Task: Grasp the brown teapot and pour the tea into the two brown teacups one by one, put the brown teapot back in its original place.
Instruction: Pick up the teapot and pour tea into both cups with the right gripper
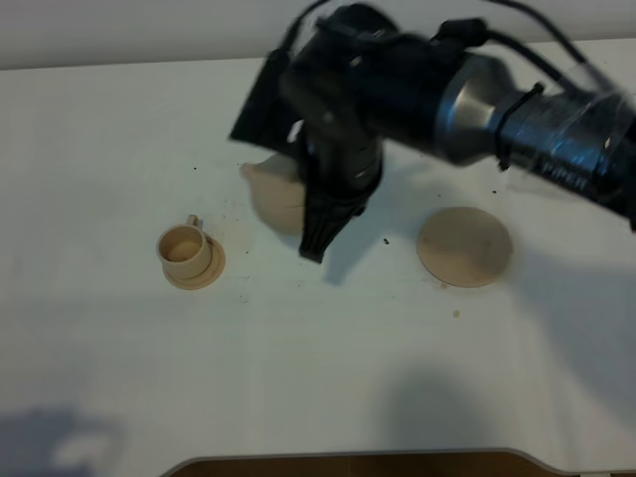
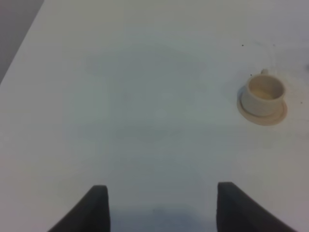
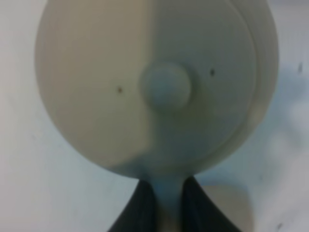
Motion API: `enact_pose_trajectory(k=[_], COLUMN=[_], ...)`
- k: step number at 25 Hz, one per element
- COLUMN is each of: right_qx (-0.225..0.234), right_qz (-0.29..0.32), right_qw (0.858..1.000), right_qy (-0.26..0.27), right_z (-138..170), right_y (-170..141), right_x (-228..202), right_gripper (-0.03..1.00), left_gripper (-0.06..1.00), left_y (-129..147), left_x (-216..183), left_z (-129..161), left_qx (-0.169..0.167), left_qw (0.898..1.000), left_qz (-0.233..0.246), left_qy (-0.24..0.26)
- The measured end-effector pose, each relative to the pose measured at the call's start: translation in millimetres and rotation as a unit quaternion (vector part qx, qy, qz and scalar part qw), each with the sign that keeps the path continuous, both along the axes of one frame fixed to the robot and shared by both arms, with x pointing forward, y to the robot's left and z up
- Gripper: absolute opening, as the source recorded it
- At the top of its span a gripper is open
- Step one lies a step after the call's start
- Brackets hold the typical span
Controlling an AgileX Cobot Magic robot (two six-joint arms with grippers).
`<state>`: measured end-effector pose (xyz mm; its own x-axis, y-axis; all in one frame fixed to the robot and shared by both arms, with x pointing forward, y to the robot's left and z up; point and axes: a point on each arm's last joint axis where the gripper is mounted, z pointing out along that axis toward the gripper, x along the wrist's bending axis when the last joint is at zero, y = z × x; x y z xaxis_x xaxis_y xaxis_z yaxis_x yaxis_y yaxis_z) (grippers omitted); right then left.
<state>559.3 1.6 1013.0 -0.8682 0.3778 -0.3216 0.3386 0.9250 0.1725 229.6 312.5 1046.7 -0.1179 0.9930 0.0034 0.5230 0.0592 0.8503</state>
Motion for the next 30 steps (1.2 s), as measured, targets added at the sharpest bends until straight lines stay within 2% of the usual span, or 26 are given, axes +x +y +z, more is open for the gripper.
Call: enact_pose_trajectory(k=[4, 10, 18, 25, 30], right_qx=[-0.019, -0.064, -0.179, -0.24, -0.257], right_qz=[0.047, 0.102, 0.193, 0.234, 0.247], right_qw=[0.998, 0.99, 0.957, 0.931, 0.921], right_qy=[-0.042, -0.074, -0.119, -0.142, -0.156], right_z=[-2.8, -18.5, -48.5, -63.9, -67.3], right_y=[24.8, 59.3, 84.1, 89.8, 93.9], right_x=[-5.5, 5.4, 3.1, 3.1, 0.6], right_gripper=[0.12, 0.12, 0.12, 0.12, 0.12], left_gripper=[0.5, 0.5, 0.5, 0.5, 0.5], left_y=[0.0, 0.0, 0.0, 0.0, 0.0], left_x=[0.0, 0.0, 0.0, 0.0, 0.0], left_z=[0.0, 0.0, 0.0, 0.0, 0.0], left_qx=[0.0, 0.0, 0.0, 0.0, 0.0], left_qw=[1.0, 1.0, 1.0, 1.0, 1.0], left_qz=[0.0, 0.0, 0.0, 0.0, 0.0], left_qy=[0.0, 0.0, 0.0, 0.0, 0.0])
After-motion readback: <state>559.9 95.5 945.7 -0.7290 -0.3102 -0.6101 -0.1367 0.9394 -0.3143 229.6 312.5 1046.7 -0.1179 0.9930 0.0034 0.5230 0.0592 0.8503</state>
